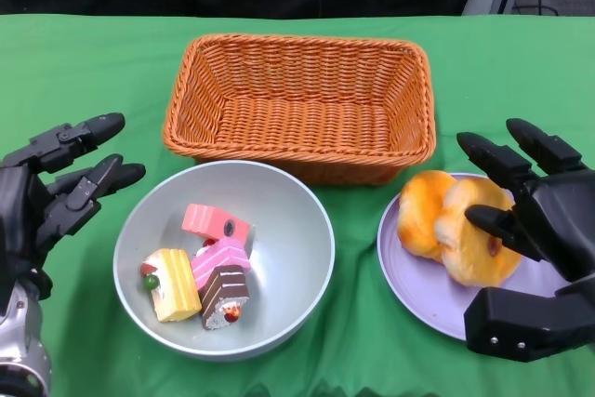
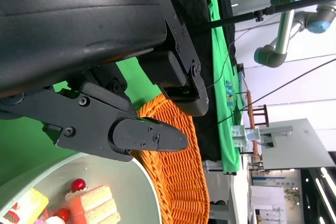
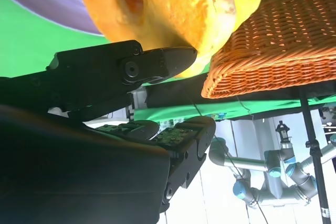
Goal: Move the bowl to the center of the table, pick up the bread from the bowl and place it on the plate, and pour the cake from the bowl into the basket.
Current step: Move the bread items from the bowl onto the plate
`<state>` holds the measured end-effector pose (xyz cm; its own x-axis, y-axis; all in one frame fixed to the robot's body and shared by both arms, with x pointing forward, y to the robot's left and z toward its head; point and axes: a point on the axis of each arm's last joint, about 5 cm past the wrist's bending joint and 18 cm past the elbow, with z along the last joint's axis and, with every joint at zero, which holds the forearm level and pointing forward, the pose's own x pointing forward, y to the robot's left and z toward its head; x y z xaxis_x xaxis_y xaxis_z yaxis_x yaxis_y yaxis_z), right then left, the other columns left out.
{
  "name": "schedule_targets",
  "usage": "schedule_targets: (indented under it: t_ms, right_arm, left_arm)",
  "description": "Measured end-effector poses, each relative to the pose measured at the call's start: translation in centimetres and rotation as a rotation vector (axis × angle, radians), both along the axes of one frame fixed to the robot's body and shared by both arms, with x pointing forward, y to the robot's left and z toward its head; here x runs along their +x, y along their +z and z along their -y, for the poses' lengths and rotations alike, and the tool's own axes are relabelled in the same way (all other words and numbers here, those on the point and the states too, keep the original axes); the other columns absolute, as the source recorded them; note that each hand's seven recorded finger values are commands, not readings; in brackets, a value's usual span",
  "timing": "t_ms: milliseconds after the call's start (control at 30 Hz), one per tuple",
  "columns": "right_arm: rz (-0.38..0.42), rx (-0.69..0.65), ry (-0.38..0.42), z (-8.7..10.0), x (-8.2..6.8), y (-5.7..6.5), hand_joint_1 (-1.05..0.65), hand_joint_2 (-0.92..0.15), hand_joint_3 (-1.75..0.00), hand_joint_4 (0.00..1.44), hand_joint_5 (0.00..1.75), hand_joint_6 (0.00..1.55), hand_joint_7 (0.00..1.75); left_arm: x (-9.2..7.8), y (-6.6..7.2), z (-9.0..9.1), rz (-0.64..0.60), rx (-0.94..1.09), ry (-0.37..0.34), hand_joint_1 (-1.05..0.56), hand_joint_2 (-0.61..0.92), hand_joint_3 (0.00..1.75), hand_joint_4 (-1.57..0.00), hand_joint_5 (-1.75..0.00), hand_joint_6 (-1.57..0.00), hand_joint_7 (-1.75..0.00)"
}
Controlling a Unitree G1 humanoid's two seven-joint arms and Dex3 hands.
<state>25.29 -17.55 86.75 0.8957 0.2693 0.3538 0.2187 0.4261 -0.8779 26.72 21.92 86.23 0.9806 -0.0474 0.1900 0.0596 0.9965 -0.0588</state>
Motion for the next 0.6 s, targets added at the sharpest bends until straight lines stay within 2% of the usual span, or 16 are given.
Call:
schedule_targets:
  t_ms: [333, 600]
  right_arm:
    - [0.002, 0.17, 0.038, 0.17, -0.17, 0.25, -0.36, -0.92, -0.01, 0.45, 0.09, 0.51, 0.03]
    - [-0.021, 0.216, 0.05, 0.53, -0.93, 0.0, -0.38, -0.9, 0.0, 0.49, 0.09, 0.52, 0.02]
  left_arm:
    - [-0.01, 0.0, -0.03, 0.001, -0.003, 0.002, -0.44, 0.92, 0.23, -1.11, 0.0, -0.94, 0.0]
    - [-0.01, 0.0, -0.04, 0.001, -0.003, 0.004, -0.44, 0.92, 0.23, -1.11, 0.0, -0.94, 0.0]
